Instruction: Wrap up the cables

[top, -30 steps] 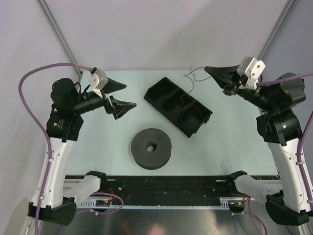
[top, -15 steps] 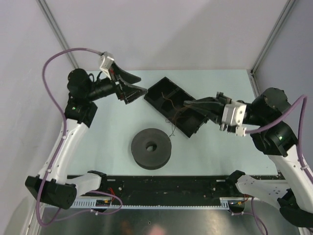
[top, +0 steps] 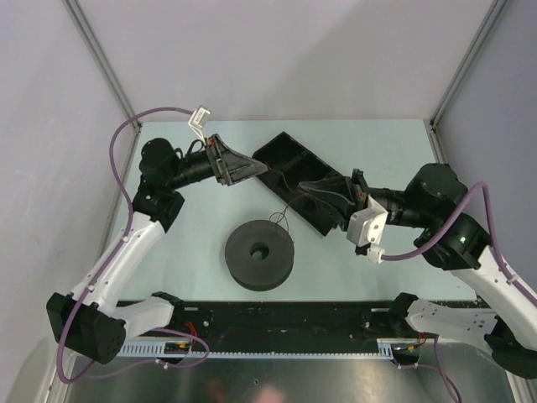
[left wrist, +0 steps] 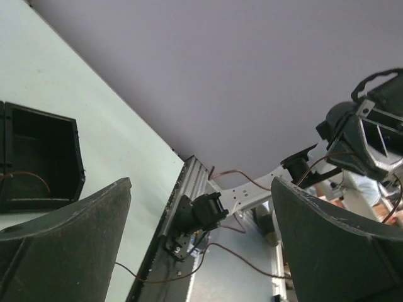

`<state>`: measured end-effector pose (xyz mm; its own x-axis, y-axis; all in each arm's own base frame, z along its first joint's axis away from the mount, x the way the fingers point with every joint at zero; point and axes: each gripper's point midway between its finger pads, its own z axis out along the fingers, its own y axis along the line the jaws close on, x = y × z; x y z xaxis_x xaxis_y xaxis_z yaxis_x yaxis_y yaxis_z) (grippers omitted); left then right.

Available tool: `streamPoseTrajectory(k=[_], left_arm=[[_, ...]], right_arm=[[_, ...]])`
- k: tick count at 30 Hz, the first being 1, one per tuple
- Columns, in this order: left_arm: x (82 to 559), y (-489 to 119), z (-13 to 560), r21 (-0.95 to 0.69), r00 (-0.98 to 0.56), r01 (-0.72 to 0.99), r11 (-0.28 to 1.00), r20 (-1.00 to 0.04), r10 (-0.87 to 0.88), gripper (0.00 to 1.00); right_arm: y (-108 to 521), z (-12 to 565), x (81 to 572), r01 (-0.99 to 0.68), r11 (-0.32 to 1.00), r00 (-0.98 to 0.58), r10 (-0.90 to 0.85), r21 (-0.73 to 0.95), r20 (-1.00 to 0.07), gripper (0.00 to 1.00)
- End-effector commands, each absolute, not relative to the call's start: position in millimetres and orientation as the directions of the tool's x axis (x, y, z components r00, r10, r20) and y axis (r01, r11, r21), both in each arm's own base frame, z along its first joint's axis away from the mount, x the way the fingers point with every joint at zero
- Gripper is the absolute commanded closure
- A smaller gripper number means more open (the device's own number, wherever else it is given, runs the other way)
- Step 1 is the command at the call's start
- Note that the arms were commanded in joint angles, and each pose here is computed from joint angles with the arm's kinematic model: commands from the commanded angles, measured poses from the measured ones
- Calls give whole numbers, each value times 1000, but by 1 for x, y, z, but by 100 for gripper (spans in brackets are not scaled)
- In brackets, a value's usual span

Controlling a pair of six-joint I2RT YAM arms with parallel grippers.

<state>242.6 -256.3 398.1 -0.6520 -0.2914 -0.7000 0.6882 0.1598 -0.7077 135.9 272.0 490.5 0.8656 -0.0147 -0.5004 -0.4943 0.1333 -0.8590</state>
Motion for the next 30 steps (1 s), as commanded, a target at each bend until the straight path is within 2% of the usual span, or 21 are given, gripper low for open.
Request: streamPoseTrajectory(k=[1, 15, 23, 30], left_arm=[[240, -253, 411, -770, -688, 624, 128, -621, -376, 4], [237, -259, 411, -840, -750, 536, 86, -520, -407, 9], [238, -260, 422, -827, -735, 559, 69, -532, -420, 28], [240, -260, 424, -816, -725, 574, 62, -542, -425, 37]], right_arm=[[274, 502, 145, -416, 203, 901, -40, -886, -432, 100], [297, 498, 153, -378, 247, 915, -46, -892, -400, 100], [306, 485, 155, -374, 233, 916, -58, -898, -397, 100], [311, 478, 157, -350, 234, 924, -71, -907, -375, 100]])
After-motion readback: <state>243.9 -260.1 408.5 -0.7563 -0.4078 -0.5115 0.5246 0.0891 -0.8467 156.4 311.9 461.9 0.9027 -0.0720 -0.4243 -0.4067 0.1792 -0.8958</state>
